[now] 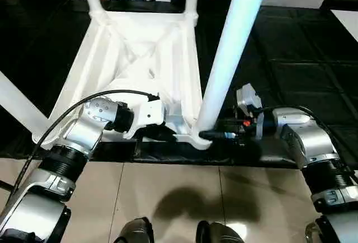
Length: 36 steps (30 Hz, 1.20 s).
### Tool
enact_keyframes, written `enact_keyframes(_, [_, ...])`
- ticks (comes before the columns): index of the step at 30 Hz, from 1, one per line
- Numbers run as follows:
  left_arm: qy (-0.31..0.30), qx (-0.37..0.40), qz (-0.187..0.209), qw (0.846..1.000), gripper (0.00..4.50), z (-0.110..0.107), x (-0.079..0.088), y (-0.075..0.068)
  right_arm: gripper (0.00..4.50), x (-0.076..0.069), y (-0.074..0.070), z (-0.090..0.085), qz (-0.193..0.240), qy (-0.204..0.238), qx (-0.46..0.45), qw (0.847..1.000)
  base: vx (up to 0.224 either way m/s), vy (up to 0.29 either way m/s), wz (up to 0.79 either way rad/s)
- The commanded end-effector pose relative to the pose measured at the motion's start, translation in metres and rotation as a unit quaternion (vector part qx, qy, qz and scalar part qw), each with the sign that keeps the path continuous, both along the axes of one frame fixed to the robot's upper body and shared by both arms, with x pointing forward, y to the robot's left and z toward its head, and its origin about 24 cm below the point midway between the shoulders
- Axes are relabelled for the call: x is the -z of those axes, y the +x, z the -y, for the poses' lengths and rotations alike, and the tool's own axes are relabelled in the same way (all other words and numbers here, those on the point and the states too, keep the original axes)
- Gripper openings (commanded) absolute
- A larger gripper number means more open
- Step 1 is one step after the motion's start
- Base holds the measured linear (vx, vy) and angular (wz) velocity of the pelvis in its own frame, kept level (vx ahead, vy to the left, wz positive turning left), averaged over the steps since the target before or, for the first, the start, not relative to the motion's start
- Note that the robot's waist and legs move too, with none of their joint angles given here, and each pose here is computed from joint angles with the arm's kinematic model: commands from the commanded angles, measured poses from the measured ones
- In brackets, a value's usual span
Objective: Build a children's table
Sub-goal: Rotate leg to tighten
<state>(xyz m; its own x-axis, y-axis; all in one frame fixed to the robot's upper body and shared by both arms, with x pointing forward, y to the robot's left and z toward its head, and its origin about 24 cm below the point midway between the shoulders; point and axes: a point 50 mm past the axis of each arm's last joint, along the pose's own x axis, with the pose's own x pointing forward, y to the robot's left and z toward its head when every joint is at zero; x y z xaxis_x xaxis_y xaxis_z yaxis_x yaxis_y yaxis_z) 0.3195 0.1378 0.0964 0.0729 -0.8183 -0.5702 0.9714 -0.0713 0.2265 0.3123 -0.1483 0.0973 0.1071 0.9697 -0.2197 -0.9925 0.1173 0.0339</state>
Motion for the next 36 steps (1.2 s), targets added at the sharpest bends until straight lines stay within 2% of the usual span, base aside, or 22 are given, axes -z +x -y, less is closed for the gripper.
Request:
enact_keyframes(1, [0.019,0.041,-0.006,0.999,0.00,0.007,0.003,-0.005,2.71,-0.003,-0.002,-0.001,-0.007,-0.002,-0.026,1.000,0.000,0.000,0.00])
enact_keyframes(6, [0.019,0.044,-0.008,0.999,0.00,0.006,0.003,-0.004,2.28,-0.001,-0.004,-0.001,-0.018,-0.005,-0.044,0.999,0.000,0.000,0.00])
enact_keyframes(11, [0.018,0.031,-0.008,0.999,0.00,0.006,0.005,-0.003,2.09,0.001,-0.007,-0.004,-0.026,0.001,-0.044,0.999,0.000,0.000,0.00])
enact_keyframes(16, [0.007,-0.013,-0.015,1.000,0.00,0.009,0.003,0.002,2.02,0.005,-0.006,-0.017,-0.030,0.014,0.021,0.999,0.000,0.000,0.00])
enact_keyframes(17, [-0.011,-0.043,-0.018,0.999,0.00,0.016,0.001,0.006,2.02,0.007,-0.004,-0.026,-0.022,0.017,0.068,0.997,0.000,0.000,0.00])
enact_keyframes(19, [-0.028,-0.061,-0.019,0.998,0.00,0.022,-0.002,0.009,2.01,0.008,-0.001,-0.035,-0.015,0.022,0.108,0.994,0.000,0.000,0.00])
enact_keyframes(21, [-0.043,-0.098,-0.012,0.994,0.00,0.036,-0.006,0.016,2.00,0.012,0.005,-0.048,-0.021,0.033,0.183,0.982,0.000,0.000,0.00])
enact_keyframes(25, [-0.058,-0.133,-0.003,0.989,0.00,0.047,-0.009,0.023,1.99,0.014,0.007,-0.060,-0.026,0.040,0.228,0.972,0.000,0.000,0.00])
enact_keyframes(26, [-0.077,-0.170,0.000,0.982,0.00,0.060,-0.012,0.028,1.98,0.016,0.010,-0.071,-0.030,0.041,0.282,0.958,0.000,0.000,0.00])
enact_keyframes(28, [-0.085,-0.191,0.003,0.978,0.00,0.067,-0.014,0.031,1.98,0.017,0.012,-0.078,-0.030,0.040,0.315,0.948,0.000,0.000,0.00])
enact_keyframes(29, [-0.095,-0.218,0.004,0.971,0.00,0.075,-0.016,0.033,1.98,0.018,0.018,-0.084,-0.040,0.043,0.368,0.928,0.000,0.000,0.00])
enact_keyframes(30, [-0.095,-0.218,0.004,0.971,0.00,0.075,-0.016,0.033,1.98,0.018,0.018,-0.084,-0.040,0.043,0.368,0.928,0.000,0.000,0.00])
enact_keyframes(32, [-0.114,-0.240,0.004,0.964,0.00,0.082,-0.020,0.034,1.98,0.014,0.021,-0.095,-0.054,0.064,0.411,0.908,0.000,0.000,0.00])
enact_keyframes(35, [-0.116,-0.240,0.007,0.964,0.00,0.081,-0.022,0.034,1.98,0.010,0.019,-0.101,-0.060,0.084,0.395,0.913,0.000,0.000,0.00])
enact_keyframes(36, [-0.113,-0.237,0.007,0.965,0.00,0.079,-0.021,0.034,2.32,0.009,0.018,-0.101,-0.051,0.087,0.386,0.917,0.000,0.000,0.00])
